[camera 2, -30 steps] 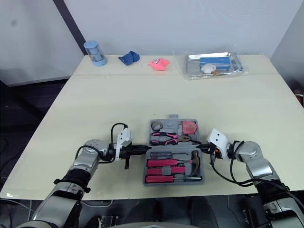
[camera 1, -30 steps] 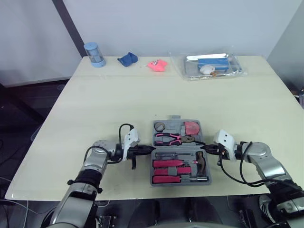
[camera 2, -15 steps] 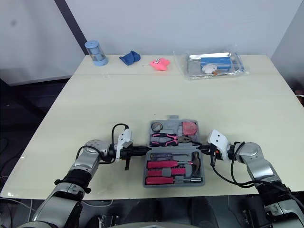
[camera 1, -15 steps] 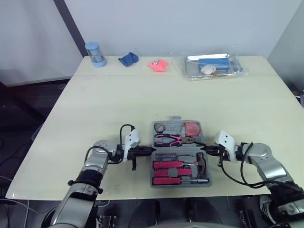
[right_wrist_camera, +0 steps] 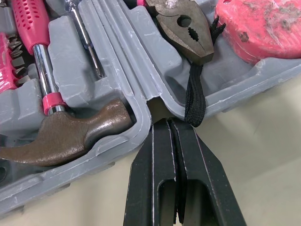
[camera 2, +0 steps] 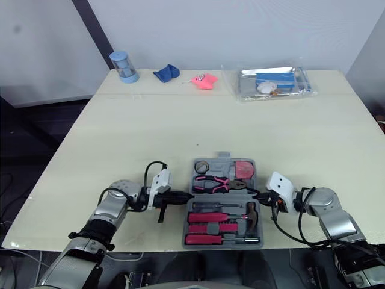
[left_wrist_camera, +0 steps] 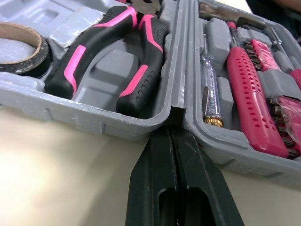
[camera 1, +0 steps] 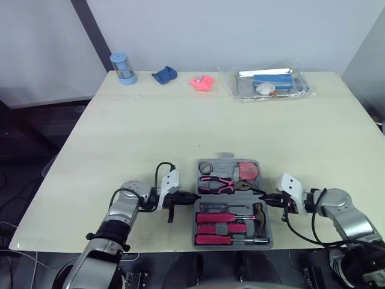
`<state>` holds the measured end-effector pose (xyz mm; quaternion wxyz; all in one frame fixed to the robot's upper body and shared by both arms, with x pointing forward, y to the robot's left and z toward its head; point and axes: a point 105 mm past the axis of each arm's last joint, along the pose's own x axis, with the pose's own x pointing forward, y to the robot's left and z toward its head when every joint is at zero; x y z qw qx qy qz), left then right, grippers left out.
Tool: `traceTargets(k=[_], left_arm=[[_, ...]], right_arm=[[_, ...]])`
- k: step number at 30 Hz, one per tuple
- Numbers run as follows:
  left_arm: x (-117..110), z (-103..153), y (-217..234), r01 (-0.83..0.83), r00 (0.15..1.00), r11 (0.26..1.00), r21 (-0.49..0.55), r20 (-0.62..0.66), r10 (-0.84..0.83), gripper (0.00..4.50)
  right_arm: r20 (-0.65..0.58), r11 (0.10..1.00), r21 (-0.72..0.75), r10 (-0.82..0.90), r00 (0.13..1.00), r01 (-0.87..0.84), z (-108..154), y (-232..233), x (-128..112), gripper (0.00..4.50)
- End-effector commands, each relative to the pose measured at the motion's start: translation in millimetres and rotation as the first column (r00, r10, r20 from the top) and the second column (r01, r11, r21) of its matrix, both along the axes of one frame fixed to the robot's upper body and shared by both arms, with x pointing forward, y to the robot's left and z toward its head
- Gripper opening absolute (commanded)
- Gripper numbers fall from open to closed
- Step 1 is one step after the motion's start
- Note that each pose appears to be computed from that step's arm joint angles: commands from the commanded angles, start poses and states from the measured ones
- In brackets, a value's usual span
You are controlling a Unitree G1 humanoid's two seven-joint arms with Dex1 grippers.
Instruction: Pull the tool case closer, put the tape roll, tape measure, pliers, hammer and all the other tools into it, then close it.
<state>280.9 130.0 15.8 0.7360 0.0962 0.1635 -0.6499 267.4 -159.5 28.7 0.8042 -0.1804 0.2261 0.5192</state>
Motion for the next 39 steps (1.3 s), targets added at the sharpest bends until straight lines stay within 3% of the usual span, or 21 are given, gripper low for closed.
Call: traceTargets(k=[1,25,39], left_arm=[[-9.7,1.9,-19.1,0.09,0.996,0.996,-0.024,0.01,-0.09,0.03],[4.2,3.8,-13.0,0.015,0.999,1.0,-0.027,0.032,-0.014,0.03],[7.3,3.2,-9.0,-0.008,0.999,1.0,-0.025,0.038,0.009,0.03]], right_arm=[[0.006,0.998,0.043,0.051,0.999,-0.051,6.0,12.0,-6.6,0.0],[0.104,0.998,0.068,-0.013,0.994,0.006,14.2,15.4,14.5,0.0],[0.087,0.998,0.056,-0.001,0.996,-0.004,9.5,16.0,10.6,0.0]])
